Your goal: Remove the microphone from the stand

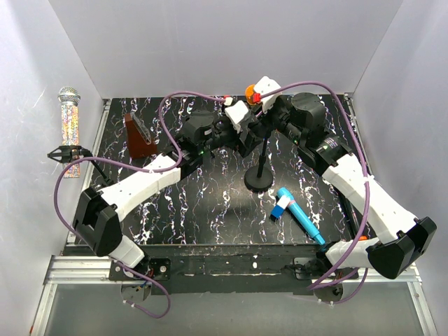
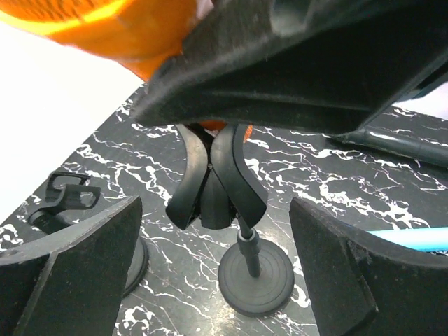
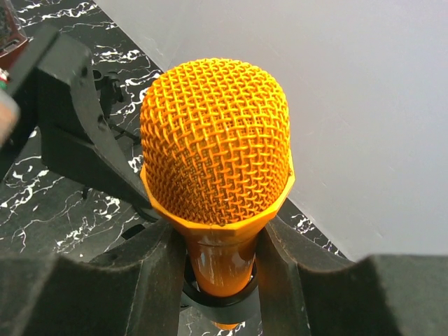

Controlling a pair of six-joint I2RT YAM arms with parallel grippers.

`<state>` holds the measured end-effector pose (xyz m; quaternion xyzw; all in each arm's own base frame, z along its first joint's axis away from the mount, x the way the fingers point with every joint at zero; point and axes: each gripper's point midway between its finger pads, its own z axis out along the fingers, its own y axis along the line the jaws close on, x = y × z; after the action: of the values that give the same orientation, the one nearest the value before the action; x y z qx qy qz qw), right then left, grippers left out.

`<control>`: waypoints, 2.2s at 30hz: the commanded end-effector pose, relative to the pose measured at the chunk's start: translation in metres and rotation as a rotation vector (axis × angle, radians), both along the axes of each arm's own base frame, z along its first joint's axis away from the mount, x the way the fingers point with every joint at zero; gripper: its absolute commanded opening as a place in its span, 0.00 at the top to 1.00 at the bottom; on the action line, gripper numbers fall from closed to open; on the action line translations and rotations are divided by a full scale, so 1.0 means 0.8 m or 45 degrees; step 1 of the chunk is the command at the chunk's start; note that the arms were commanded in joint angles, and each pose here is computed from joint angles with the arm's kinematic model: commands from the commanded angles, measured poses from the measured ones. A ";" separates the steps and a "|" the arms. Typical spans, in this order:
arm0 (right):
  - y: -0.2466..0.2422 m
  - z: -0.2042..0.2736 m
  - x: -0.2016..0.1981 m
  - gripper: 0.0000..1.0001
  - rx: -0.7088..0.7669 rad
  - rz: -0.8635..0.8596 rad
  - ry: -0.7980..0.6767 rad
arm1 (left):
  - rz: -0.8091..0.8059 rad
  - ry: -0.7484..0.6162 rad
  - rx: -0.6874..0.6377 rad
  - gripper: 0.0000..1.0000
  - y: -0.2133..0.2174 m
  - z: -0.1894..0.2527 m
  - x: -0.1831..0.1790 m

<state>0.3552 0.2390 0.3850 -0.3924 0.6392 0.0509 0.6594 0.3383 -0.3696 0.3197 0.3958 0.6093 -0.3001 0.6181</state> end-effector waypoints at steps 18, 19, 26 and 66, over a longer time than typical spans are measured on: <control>0.018 0.017 -0.019 0.99 0.164 0.066 0.147 | 0.014 -0.047 -0.091 0.22 -0.026 0.012 0.025; 0.019 0.015 -0.018 0.99 0.168 0.062 0.154 | 0.005 -0.043 -0.095 0.25 -0.028 0.014 0.024; 0.022 0.005 -0.017 0.99 0.158 0.065 0.194 | -0.056 -0.053 -0.099 0.48 -0.036 0.021 0.018; 0.058 0.007 -0.054 0.85 0.103 0.748 0.456 | -0.185 0.006 -0.055 0.31 0.014 0.013 0.014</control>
<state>0.3349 0.2762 0.3700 -0.5325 0.6132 0.2739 0.5151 0.3371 -0.3730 0.2889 0.4872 0.5573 -0.3881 0.5489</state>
